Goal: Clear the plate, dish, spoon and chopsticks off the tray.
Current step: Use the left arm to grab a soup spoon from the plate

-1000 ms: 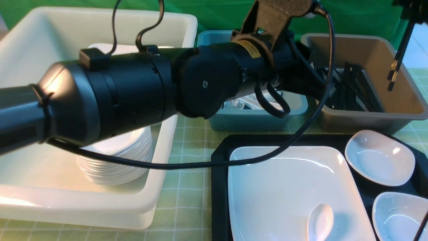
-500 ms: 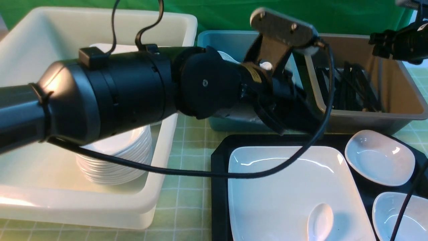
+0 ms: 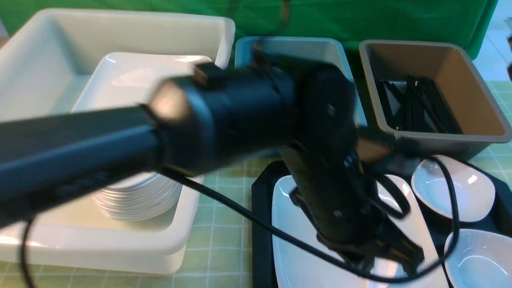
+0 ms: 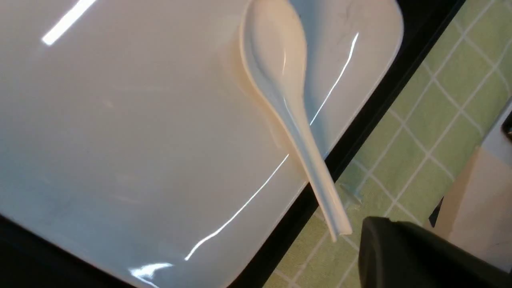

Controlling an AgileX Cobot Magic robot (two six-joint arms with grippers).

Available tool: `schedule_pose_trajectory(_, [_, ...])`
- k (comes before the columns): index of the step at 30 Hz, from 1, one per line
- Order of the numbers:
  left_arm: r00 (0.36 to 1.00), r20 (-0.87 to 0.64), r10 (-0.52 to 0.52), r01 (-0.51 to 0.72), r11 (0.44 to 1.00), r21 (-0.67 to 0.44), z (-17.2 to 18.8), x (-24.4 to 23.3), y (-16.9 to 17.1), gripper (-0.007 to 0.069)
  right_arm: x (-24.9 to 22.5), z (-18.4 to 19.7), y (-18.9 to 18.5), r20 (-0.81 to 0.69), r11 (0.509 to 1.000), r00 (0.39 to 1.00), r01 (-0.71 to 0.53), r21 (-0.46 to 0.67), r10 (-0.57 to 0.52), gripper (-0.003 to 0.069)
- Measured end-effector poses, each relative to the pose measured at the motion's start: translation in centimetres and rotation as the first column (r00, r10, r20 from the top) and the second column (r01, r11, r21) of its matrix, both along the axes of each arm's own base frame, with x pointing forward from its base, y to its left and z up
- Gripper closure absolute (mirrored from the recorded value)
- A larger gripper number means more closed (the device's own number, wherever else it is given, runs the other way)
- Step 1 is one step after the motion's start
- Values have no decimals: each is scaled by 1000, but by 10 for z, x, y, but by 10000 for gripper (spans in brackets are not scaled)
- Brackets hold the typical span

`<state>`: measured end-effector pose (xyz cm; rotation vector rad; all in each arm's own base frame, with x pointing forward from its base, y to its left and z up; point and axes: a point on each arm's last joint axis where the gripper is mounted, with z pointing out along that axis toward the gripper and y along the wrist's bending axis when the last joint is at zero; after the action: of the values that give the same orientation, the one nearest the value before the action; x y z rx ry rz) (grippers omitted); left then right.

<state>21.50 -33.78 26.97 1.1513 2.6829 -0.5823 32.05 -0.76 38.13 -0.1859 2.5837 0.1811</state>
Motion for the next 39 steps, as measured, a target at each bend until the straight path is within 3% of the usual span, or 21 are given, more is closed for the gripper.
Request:
schedule_pose_trajectory(3, [999,3,-36,36,998,46,-19,-4,-14,519,-45,1,4,-10,1000,1000,-6,2,6,657])
schedule_pose_trajectory(11, [996,28,-88,84,988,128,-71,-10,-43,176,-137,-35,18,-55,997,997,-53,61,56,657])
schedule_pose_trajectory(15, [997,28,-71,66,987,144,-87,-6,-47,141,-158,-39,23,-46,992,993,-104,70,108,657])
schedule_pose_trajectory(18, [997,29,-67,62,986,152,-94,-5,-48,156,-170,-37,26,-8,987,991,-133,88,134,657])
schedule_pose_trajectory(21, [998,19,-63,60,987,151,-96,-5,-49,245,-179,-31,30,45,980,984,-176,96,172,657])
schedule_pose_trajectory(22, [998,11,-60,58,988,145,-96,-6,-51,340,-184,-27,33,81,972,977,-208,108,199,657])
schedule_pose_trajectory(23, [998,9,-60,58,988,144,-97,-6,-51,353,-184,-27,33,82,972,976,-208,108,199,657])
schedule_pose_trajectory(25, [998,14,-61,58,989,134,-93,-6,-52,519,-187,-24,37,117,960,965,-249,127,235,657])
schedule_pose_trajectory(26, [998,13,-62,60,989,136,-92,-6,-52,550,-187,-23,39,130,954,959,-267,136,250,657])
schedule_pose_trajectory(31, [997,10,-76,73,986,152,-75,-3,-52,561,-187,-20,44,165,936,944,-311,166,284,657])
schedule_pose_trajectory(39, [996,63,-68,61,992,109,-16,18,-48,561,-185,-18,44,198,934,939,-315,169,281,657])
